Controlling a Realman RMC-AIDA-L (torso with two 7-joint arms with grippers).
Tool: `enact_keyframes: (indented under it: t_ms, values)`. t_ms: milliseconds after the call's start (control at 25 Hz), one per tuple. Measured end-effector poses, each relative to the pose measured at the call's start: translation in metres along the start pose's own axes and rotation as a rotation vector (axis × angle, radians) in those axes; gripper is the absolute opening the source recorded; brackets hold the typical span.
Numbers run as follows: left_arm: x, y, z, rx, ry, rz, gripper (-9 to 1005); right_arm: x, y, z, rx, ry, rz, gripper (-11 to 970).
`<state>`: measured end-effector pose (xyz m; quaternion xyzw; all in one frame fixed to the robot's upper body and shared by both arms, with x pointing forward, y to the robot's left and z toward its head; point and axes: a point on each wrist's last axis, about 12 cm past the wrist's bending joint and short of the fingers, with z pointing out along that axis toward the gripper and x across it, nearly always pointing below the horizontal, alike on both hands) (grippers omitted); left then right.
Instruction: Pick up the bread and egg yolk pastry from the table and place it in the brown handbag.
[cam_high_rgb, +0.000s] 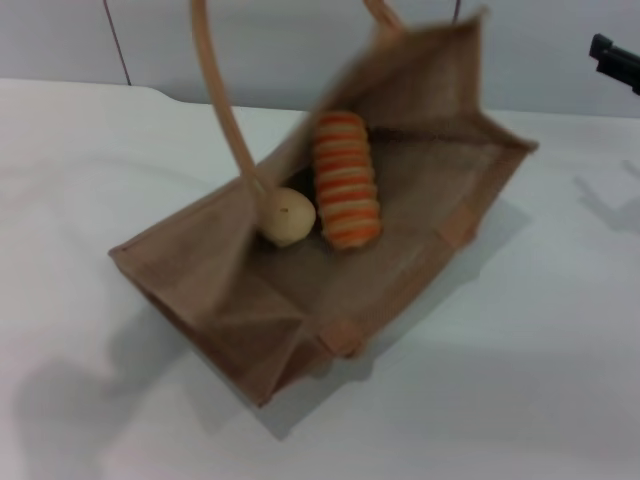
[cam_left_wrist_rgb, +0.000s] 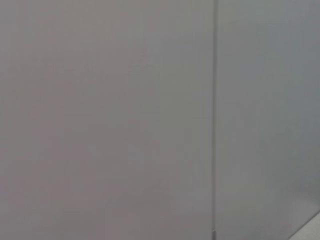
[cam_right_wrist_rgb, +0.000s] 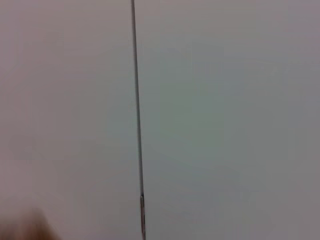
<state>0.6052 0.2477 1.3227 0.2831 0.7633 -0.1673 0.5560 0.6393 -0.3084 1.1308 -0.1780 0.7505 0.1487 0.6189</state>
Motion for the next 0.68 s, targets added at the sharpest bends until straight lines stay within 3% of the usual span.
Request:
enact_keyframes:
  t_ms: [160,320,440,600,680]
  values:
    - [0.001,-0.005,0.002,0.090,-0.034,-0.020,130,0.003,0.004,0.005,-0.016,0.018,0.003,830]
    - [0.002,-0.007,0.001,0.198,-0.064,-0.037,277,0.002,0.006,0.006,-0.029,0.018,0.003,830]
    - [0.009,0.001,-0.004,0.169,-0.112,-0.008,387,0.004,0.008,0.006,-0.032,0.016,0.007,830]
    - [0.035,0.015,-0.006,0.076,-0.193,0.055,533,0.013,0.009,0.003,-0.010,-0.010,0.020,830]
    - [0.054,0.023,-0.001,0.040,-0.237,0.068,533,0.021,0.009,0.002,0.010,-0.024,0.034,830]
